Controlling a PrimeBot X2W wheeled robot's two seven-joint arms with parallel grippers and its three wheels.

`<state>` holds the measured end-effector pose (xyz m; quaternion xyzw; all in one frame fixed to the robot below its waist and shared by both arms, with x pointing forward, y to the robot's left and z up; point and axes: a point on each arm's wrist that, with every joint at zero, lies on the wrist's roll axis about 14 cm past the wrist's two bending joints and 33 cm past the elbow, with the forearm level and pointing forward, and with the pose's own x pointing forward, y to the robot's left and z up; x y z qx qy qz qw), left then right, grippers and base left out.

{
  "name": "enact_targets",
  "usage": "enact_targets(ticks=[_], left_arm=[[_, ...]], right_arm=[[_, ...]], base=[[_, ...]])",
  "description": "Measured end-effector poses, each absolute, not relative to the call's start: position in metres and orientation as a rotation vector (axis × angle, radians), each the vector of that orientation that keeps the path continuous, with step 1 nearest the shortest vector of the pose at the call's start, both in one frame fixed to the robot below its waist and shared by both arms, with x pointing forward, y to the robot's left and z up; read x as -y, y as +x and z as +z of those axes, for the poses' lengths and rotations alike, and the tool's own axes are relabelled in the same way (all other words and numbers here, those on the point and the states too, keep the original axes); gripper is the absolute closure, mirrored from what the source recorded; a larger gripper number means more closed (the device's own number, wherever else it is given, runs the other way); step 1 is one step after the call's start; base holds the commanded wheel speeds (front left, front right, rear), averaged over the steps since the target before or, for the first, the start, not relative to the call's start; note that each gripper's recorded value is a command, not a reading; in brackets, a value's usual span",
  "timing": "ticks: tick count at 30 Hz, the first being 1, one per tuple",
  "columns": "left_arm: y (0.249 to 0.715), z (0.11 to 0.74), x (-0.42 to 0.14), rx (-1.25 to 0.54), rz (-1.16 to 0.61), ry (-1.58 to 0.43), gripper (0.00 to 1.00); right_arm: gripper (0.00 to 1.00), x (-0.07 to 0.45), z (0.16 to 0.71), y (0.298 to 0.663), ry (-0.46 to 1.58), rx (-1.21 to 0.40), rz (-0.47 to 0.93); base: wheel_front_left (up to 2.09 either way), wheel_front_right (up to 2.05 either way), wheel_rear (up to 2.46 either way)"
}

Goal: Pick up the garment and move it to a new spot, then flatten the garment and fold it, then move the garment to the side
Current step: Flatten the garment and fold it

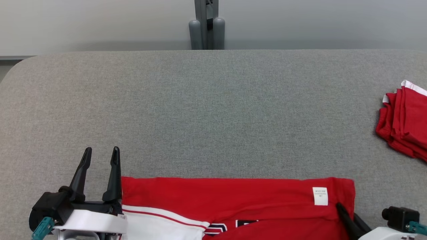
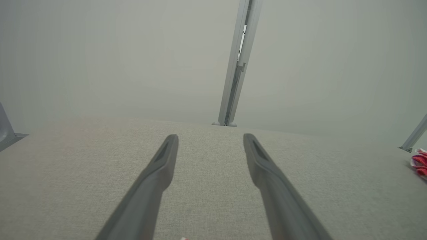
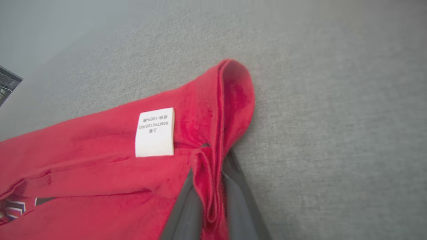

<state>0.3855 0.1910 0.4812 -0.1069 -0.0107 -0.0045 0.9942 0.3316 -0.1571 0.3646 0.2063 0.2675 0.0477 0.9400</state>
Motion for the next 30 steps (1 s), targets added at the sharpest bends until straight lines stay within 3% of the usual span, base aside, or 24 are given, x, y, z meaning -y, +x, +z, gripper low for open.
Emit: enact_targets(ticks=[13, 21, 30], left_arm=[[0.383, 0.480, -0.190, 0.017, -0.011, -0.217, 0.00], [0.379, 0.483, -0.190, 0.022, -0.010, -0.219, 0.00], [0.374, 0.482, -0.182, 0.017, -0.032, -0.224, 0.00]], right_arm=[[1.00, 0.257, 0.381, 0.361, 0.226, -0.503, -0.048], [1.00, 0.249, 0.393, 0.363, 0.220, -0.521, 0.003], [1.00, 0.222, 0.418, 0.341, 0.322, -0.544, 0.090]], base=[[0.00, 0.00, 0.00], [0.00, 0.00, 0.00], [0.00, 0.00, 0.00]])
